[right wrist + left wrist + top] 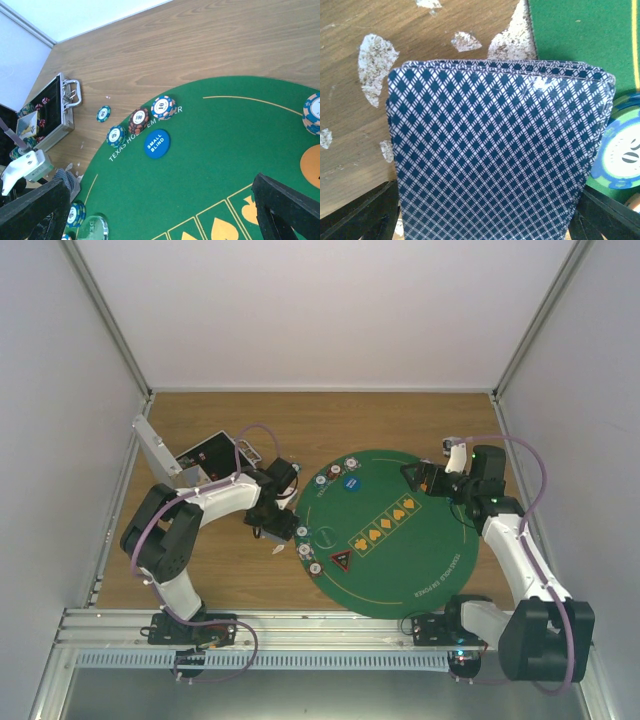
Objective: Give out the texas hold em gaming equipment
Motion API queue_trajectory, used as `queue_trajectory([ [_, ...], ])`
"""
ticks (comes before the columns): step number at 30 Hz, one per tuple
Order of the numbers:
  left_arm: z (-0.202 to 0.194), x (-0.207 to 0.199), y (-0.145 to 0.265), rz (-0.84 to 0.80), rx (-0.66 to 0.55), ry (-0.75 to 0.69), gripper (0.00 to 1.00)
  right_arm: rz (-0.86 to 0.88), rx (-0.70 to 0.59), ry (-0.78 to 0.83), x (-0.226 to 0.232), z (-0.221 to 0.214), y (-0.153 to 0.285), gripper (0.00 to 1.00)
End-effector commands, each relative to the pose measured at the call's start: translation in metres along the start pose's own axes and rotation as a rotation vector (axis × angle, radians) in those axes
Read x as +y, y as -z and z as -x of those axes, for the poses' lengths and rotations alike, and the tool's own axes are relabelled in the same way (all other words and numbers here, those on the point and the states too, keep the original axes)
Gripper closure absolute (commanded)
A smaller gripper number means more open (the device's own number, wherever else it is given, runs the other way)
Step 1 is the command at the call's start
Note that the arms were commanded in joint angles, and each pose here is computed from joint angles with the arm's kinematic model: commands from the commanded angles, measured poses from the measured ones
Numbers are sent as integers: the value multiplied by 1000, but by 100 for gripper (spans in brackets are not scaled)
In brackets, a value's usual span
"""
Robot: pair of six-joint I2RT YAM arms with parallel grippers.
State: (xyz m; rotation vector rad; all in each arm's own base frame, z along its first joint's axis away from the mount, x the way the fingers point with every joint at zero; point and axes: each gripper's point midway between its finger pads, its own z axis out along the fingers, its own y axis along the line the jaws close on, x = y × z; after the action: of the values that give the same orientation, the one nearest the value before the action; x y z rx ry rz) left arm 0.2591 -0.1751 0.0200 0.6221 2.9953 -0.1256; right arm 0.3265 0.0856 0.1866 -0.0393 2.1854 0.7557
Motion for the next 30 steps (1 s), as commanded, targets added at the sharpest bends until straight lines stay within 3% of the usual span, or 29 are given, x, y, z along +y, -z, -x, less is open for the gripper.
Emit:
queue_trajectory([
  [1, -1, 6, 2, 42, 13, 13, 12, 26, -23, 37, 7, 10, -1, 0],
  [10, 3, 11, 6, 63, -11, 14, 19, 20, -22, 36, 7, 9, 0, 0],
  [15, 9, 8, 8, 47, -27, -7, 9, 23, -34, 40, 8, 13, 1, 0],
  [21, 12, 8, 4, 48, -23, -54, 5, 49, -26, 15, 11, 12, -1, 0],
  [30, 15, 3, -2, 26, -11, -106, 15, 42, -32, 15, 10, 14, -1, 0],
])
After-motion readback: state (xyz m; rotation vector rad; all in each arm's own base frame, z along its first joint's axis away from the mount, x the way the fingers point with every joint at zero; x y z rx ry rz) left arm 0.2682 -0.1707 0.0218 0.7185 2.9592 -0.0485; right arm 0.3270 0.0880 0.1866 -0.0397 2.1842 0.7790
